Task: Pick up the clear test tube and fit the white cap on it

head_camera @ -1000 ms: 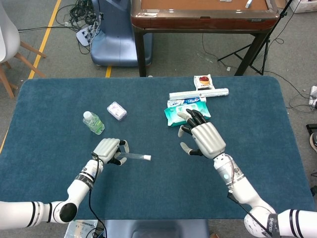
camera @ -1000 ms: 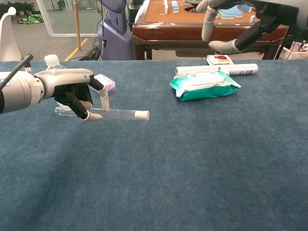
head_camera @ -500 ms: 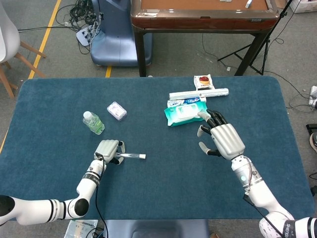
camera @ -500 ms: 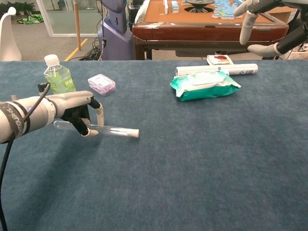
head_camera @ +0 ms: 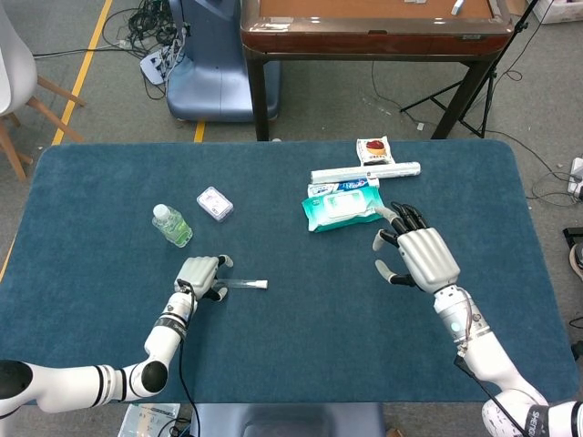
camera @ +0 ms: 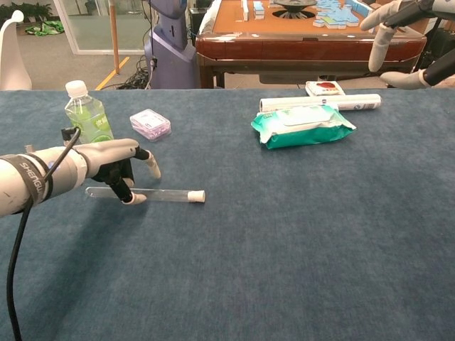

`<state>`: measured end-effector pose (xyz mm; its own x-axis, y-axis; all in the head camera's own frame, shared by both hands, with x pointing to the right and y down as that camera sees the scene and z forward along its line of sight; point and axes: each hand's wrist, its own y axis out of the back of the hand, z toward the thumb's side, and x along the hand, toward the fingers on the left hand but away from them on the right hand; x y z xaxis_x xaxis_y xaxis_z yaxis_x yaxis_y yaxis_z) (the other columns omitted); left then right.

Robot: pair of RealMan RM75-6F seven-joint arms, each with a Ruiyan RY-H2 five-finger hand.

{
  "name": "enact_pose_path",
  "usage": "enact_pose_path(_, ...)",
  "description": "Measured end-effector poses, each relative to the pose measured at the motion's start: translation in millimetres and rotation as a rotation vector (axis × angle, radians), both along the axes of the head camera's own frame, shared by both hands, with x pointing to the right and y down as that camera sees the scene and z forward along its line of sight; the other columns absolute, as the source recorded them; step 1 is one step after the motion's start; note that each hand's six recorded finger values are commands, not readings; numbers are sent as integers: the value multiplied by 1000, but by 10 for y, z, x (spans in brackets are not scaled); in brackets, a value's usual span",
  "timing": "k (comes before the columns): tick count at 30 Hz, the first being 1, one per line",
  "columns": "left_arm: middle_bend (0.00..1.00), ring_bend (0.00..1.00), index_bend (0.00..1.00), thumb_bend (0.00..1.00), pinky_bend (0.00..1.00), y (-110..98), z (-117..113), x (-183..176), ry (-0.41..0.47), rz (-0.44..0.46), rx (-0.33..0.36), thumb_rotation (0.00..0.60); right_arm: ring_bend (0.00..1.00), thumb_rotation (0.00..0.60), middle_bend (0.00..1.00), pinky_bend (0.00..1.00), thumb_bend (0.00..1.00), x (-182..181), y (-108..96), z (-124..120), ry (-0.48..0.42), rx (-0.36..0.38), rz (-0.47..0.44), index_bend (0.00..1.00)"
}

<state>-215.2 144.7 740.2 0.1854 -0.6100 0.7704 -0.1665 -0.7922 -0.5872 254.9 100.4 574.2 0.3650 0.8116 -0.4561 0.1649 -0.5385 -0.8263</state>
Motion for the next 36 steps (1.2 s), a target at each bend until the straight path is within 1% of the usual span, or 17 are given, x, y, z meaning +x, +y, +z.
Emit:
enact_pose_path(4, 1000, 1000, 194, 321, 1000, -50, -129, -26, 26, -12, 18, 600, 0, 600, 120, 0, 357, 80, -10, -4, 19, 5, 9, 443)
enact_pose_path(6, 1000, 1000, 209, 321, 1000, -80, -240, -66, 43, -16, 35, 600, 0, 600, 119, 0, 357, 150, -6, 2, 41, 3, 12, 403)
enact_pose_path(7, 993, 994, 231, 321, 1000, -95, -298, -94, 50, -17, 45, 600, 0, 600, 120, 0, 357, 189, -3, 5, 53, 2, 14, 366)
enact_pose_path(9, 956, 954, 274, 321, 999, -129, -436, -177, 63, -19, 76, 600, 0, 600, 120, 0, 357, 305, 9, 16, 84, -2, 24, 306)
enact_pose_path(11, 896, 880, 300, 321, 981, -157, -555, -275, 66, -16, 112, 600, 0, 600, 124, 0, 357, 439, 31, 38, 117, -8, 39, 239)
enact_pose_path(12, 861, 840, 305, 321, 964, -169, -634, -351, 63, -13, 139, 600, 0, 600, 126, 0, 357, 498, 45, 49, 131, -12, 47, 225)
enact_pose_path(16, 694, 699, 306, 321, 864, -159, -884, -689, 35, -17, 239, 600, 0, 600, 129, 0, 357, 742, 127, 88, 184, -27, 82, 210)
enact_pose_path(17, 653, 663, 306, 321, 831, -133, -954, -822, 21, -26, 267, 600, 0, 600, 130, 0, 357, 818, 157, 94, 200, -28, 93, 210)
enact_pose_path(18, 633, 644, 306, 321, 811, -105, -1003, -926, 9, -34, 285, 600, 0, 600, 130, 0, 357, 873, 179, 94, 211, -26, 101, 210)
enact_pose_path(20, 583, 588, 306, 321, 745, -37, -1091, -1133, -18, -51, 316, 600, 0, 600, 130, 0, 357, 996, 240, 88, 237, -17, 117, 210)
enact_pose_path(22, 545, 544, 306, 321, 700, 61, -1176, -1359, -50, -72, 342, 600, 0, 600, 130, 0, 357, 1094, 300, 74, 258, -6, 129, 210)
enact_pose_path(27, 513, 506, 306, 321, 632, 328, -1368, -1796, -117, -122, 403, 600, 0, 600, 130, 0, 357, 1344, 504, 21, 298, 24, 170, 210)
enact_pose_path(32, 506, 500, 306, 321, 589, 530, -1510, -1984, -155, -135, 458, 600, 0, 600, 130, 0, 357, 1486, 690, -24, 297, 38, 210, 210)
enact_pose_path(36, 506, 500, 307, 321, 577, 683, -1600, -2055, -174, -140, 484, 600, 0, 600, 130, 0, 357, 1526, 779, -55, 292, 42, 214, 210)
